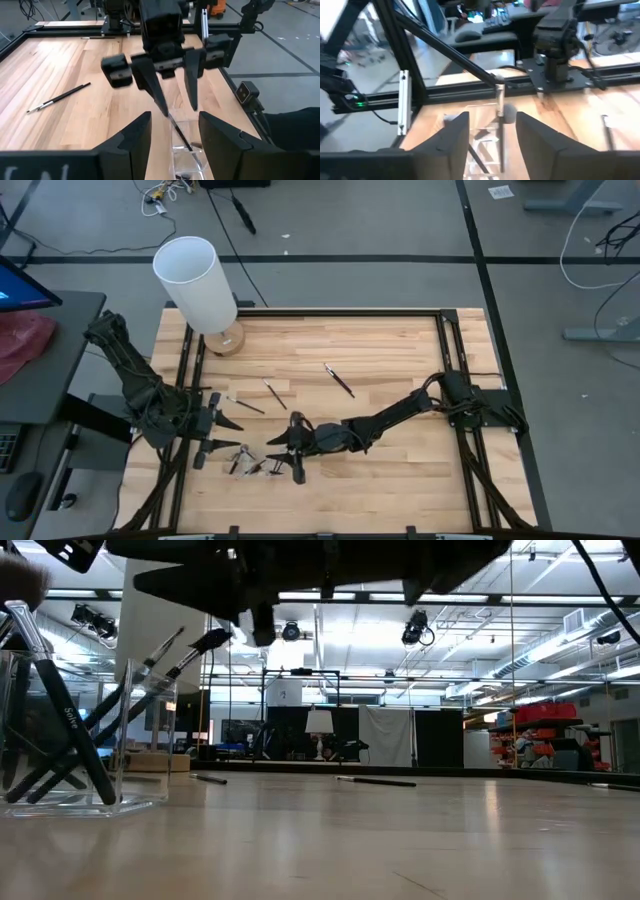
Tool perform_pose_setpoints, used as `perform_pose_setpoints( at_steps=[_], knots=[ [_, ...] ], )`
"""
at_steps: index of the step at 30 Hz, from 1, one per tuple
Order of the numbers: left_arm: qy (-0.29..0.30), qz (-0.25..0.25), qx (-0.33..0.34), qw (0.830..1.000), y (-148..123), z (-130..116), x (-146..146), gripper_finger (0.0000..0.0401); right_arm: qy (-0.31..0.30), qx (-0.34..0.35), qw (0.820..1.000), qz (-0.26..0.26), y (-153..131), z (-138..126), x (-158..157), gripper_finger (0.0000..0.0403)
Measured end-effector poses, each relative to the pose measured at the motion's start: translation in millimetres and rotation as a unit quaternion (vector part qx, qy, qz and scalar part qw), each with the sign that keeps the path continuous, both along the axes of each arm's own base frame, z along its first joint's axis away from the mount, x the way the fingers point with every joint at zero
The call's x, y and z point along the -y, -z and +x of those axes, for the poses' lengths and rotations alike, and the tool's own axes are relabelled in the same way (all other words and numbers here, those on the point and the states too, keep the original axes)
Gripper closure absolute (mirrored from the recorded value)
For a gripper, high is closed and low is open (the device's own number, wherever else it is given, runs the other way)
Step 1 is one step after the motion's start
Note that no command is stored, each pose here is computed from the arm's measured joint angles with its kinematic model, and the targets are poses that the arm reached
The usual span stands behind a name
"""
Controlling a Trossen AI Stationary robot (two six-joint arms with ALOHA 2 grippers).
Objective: Put items in baskets/containers
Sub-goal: Put the eyeshadow brush into the transparent organizer
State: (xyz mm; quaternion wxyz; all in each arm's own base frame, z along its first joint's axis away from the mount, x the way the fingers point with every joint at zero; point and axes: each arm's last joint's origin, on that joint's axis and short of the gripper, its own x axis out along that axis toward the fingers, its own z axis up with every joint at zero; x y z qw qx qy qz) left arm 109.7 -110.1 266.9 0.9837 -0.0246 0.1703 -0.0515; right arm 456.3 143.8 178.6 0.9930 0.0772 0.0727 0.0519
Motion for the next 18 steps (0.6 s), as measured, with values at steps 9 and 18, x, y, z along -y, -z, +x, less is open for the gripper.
perform_pose_setpoints(
  at_steps=[9, 18],
  knots=[
    [0.000, 0.000, 0.000, 1.000, 0, 0, 0, 0.0234, 0.038, -0.056, 0.997, -0.023, -48, -21, 9, 0.0220],
    [0.000, 0.001, -0.001, 1.000, 0, 0, 0, 0.0234, 0.132, -0.096, 0.982, -0.094, -103, -57, 28, 0.0248]
  ],
)
